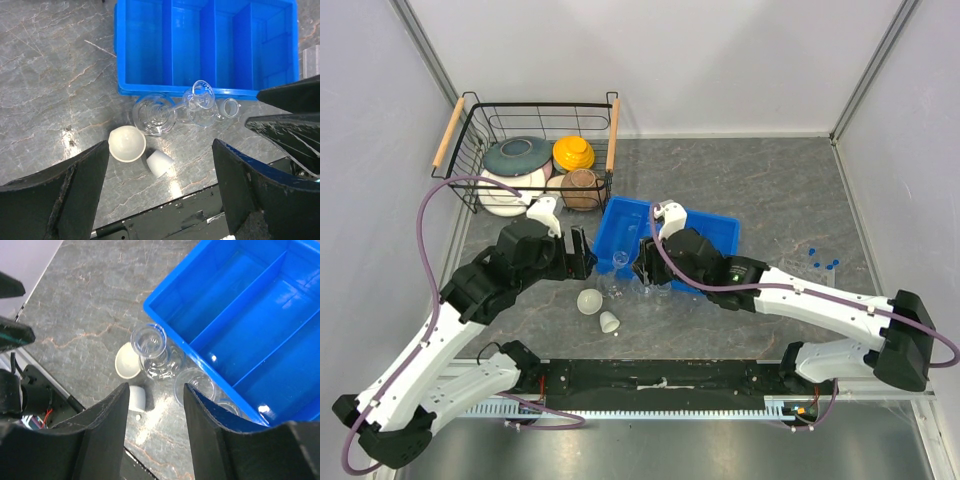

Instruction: Organize the chemistry lab equipment

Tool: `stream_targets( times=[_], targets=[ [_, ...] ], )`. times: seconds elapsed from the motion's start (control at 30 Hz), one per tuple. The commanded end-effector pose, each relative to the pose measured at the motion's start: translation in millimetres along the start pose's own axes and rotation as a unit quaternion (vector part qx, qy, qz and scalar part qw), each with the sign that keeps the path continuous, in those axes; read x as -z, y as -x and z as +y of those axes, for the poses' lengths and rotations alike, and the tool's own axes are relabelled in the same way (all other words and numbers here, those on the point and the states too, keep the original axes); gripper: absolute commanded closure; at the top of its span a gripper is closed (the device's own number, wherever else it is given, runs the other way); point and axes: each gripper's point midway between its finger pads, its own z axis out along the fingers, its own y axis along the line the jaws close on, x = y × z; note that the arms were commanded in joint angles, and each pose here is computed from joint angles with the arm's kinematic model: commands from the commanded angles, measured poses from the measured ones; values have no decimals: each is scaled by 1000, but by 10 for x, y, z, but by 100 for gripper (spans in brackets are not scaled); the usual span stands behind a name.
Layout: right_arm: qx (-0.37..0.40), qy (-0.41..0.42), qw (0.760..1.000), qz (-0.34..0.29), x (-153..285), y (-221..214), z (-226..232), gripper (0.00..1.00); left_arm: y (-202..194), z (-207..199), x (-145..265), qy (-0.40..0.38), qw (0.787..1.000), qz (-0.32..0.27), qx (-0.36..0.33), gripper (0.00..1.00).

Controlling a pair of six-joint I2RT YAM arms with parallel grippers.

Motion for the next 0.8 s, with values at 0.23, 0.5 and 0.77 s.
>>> stream_targets(
  times=[0.23, 0.5, 0.77],
  targets=[
    [-15, -37, 998, -46, -320, 333, 67, 55, 110, -75, 23, -24, 999, -28, -6, 10],
    [-15, -43, 998, -47, -428, 393, 75, 56, 126, -70, 24, -23, 999, -30, -10, 10],
    [-22, -48, 998, -36, -524, 337, 33, 57, 108, -65, 18, -22, 999, -27, -10, 10]
  ],
)
